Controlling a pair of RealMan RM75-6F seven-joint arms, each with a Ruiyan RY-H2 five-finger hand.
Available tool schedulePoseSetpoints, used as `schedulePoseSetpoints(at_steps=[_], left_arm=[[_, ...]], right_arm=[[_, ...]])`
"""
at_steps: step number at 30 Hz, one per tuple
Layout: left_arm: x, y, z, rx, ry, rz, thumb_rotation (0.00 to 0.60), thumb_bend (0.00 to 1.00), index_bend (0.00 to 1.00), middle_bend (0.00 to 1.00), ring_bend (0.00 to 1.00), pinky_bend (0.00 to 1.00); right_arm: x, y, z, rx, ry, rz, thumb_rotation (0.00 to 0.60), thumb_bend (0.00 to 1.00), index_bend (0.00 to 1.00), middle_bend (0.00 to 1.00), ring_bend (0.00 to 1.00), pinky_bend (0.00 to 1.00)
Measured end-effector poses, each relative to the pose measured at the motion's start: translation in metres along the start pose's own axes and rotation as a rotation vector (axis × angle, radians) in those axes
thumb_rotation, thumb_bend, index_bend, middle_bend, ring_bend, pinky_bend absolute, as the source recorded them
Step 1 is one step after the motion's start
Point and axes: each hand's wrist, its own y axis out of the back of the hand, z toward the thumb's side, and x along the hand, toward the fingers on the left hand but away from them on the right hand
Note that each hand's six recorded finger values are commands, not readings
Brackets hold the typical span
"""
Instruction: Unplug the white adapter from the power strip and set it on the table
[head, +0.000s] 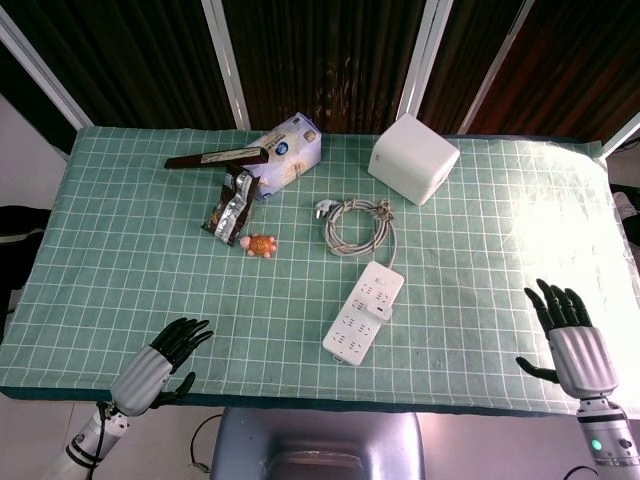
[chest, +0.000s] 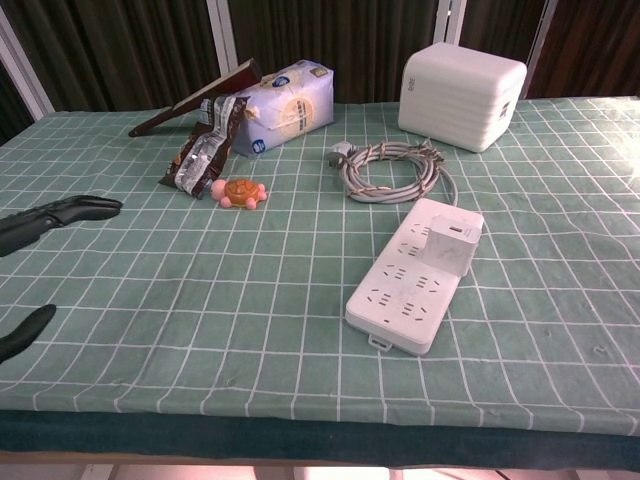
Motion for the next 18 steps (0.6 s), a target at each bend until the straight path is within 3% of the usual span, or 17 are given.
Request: schedulePoseSetpoints(at_steps=[2,8,13,18], left_arm=[[0.012,-0.008,0.011,0.001,-0.051,-0.016,0.600,0.61,0.00,0.06,0.01,0.10],[0.040,-0.032,0.028,-0.017,-0.086,-0.109,0.600,0.67,0.01,0.12,0.08,0.12],[0.066,-0.053,0.040,-0.062,-0.082,-0.185,0.600,0.66,0.01,0.12,0.09,0.12],[0.091,-0.065,0.053,-0.091,-0.088,-0.181,0.600,0.63,0.01,0.12,0.07,0.12]], right_arm=[[0.004,-0.001,-0.012,0.000,0.016,-0.006,0.600,0.11,0.00,0.00,0.00,0.00],[-0.012,0.003,-0.041,-0.026,0.136,-0.001,0.600,0.12,0.00,0.00,0.00,0.00],[-0.043,0.008,-0.021,0.005,0.260,-0.005,0.600,0.12,0.00,0.00,0.00,0.00],[-0.079,0.009,0.001,0.086,0.326,-0.001,0.600,0.12,0.00,0.00,0.00,0.00]])
